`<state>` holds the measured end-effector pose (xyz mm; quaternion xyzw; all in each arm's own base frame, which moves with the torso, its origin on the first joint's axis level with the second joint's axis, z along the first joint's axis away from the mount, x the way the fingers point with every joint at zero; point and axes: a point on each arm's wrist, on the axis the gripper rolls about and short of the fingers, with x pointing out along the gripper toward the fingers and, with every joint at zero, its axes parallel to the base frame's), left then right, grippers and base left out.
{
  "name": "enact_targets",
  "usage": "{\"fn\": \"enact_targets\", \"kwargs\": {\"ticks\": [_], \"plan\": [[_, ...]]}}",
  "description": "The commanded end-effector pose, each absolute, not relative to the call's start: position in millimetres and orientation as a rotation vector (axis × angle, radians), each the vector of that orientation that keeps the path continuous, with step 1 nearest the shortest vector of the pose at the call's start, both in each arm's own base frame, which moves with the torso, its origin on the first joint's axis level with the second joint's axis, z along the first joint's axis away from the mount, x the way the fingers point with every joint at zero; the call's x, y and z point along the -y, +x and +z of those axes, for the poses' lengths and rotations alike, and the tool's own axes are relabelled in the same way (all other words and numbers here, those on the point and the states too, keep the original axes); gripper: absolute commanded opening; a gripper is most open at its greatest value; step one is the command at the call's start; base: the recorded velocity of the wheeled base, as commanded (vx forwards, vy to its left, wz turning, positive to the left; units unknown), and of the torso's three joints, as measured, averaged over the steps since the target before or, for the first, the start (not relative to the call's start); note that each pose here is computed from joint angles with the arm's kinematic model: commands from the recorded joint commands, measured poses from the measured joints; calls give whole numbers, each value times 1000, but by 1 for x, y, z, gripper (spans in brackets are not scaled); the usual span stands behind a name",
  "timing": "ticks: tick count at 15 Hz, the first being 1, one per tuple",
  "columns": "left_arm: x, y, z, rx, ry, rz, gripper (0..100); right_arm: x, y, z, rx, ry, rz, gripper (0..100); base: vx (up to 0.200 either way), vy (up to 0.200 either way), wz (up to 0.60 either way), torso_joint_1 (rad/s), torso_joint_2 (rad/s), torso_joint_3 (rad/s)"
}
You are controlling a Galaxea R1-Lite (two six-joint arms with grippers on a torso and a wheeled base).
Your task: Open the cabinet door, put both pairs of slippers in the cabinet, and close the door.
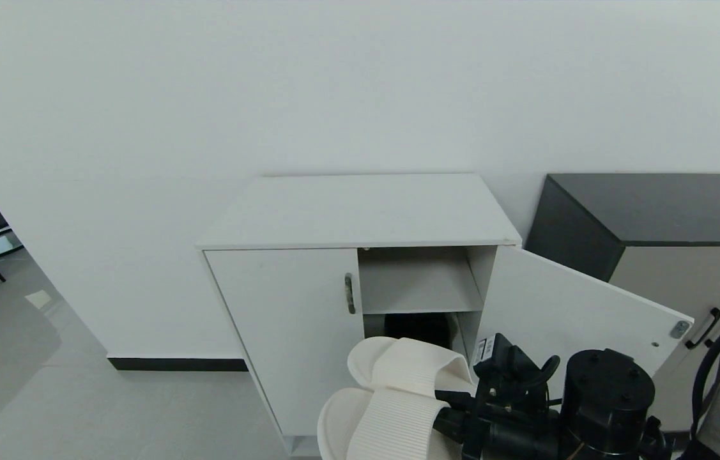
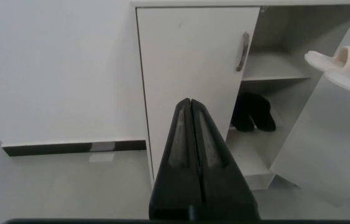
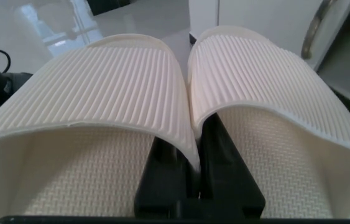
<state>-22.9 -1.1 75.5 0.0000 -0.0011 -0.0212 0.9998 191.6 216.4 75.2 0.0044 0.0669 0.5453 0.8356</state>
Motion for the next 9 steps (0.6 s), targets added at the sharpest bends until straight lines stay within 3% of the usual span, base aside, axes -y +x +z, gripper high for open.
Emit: {"fn": "enact_targets", "kwargs": {"ticks": [1,9], "plan": [[1,-23,76,2,0,-41,0,-217,192,74,-149,12,1155,0,0,0,0,-251,564,305],[1,-23,76,2,0,-41,0,-217,192,71,-159,11,1156,0,0,0,0,-231,524,296]]}}
